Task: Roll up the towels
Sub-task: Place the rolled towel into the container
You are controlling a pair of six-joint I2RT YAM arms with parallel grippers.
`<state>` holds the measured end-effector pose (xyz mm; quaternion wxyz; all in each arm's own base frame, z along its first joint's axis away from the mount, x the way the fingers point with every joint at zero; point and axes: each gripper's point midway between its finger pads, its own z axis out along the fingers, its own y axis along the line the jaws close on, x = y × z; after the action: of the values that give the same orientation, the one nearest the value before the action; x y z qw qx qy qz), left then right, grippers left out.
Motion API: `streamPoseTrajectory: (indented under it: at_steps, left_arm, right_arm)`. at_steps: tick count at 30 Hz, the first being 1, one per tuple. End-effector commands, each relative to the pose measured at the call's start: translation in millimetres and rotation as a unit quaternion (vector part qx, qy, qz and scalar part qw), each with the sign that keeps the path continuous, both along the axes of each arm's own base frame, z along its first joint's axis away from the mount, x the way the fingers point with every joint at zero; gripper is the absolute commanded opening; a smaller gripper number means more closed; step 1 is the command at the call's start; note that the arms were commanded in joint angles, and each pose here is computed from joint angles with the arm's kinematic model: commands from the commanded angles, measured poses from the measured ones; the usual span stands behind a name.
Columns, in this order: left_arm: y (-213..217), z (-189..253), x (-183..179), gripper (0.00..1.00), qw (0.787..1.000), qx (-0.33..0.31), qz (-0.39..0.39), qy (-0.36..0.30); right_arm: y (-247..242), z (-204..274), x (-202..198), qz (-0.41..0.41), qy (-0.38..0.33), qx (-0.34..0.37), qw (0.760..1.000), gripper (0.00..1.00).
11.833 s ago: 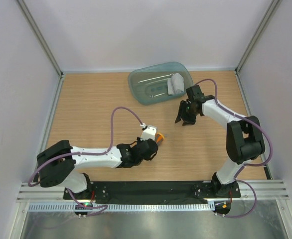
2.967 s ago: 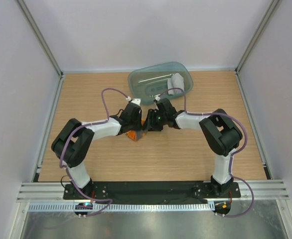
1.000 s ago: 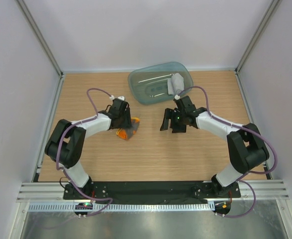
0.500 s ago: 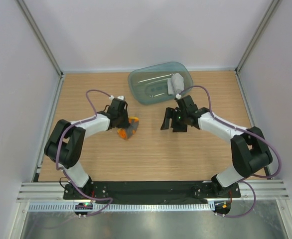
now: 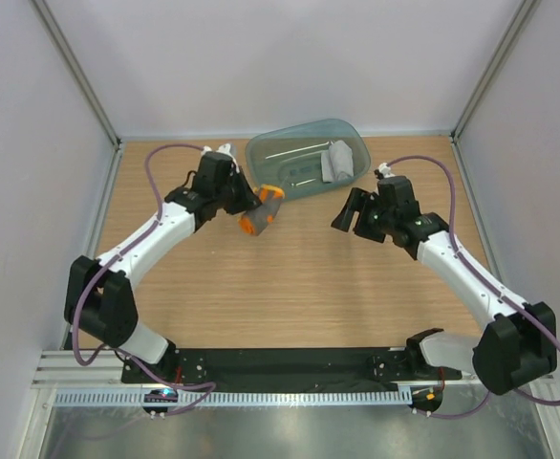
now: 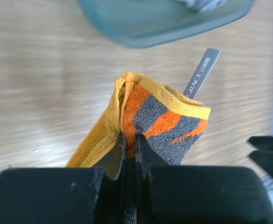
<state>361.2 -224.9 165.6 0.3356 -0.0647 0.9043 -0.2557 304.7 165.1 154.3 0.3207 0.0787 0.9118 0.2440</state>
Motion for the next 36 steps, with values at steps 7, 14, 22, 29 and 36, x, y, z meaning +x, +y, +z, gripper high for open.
streamPoseTrajectory:
  at_steps: [7, 14, 22, 29, 36]
  left_arm:
    - [-70.4, 58.0, 81.5, 0.0, 0.987, -0.159, 0.015, -0.035]
    - [-99.7, 48.0, 162.6, 0.0, 0.973, -0.209, 0.091, -0.041]
    - [-109.7, 25.2, 231.3, 0.0, 0.961, -0.21, 0.17, -0.059]
    - [-112.7, -11.9, 254.7, 0.0, 0.958, -0.169, 0.224, -0.056]
    - [-143.6, -66.2, 262.4, 0.0, 0.954, -0.172, 0.242, -0.046]
  right_arm:
    - [-15.7, 36.1, -11.1, -0.05, -0.032, 0.043, 0.997, 0.76]
    - [-10.8, 40.9, -27.0, -0.04, -0.025, 0.07, 0.996, 0.76]
    - [-12.0, 42.6, -41.7, -0.028, -0.016, 0.068, 0.997, 0.77]
    - [-15.6, 39.7, -44.7, -0.025, -0.011, 0.054, 0.998, 0.77]
    - [-22.2, 33.8, -49.2, -0.027, -0.005, 0.034, 0.999, 0.76]
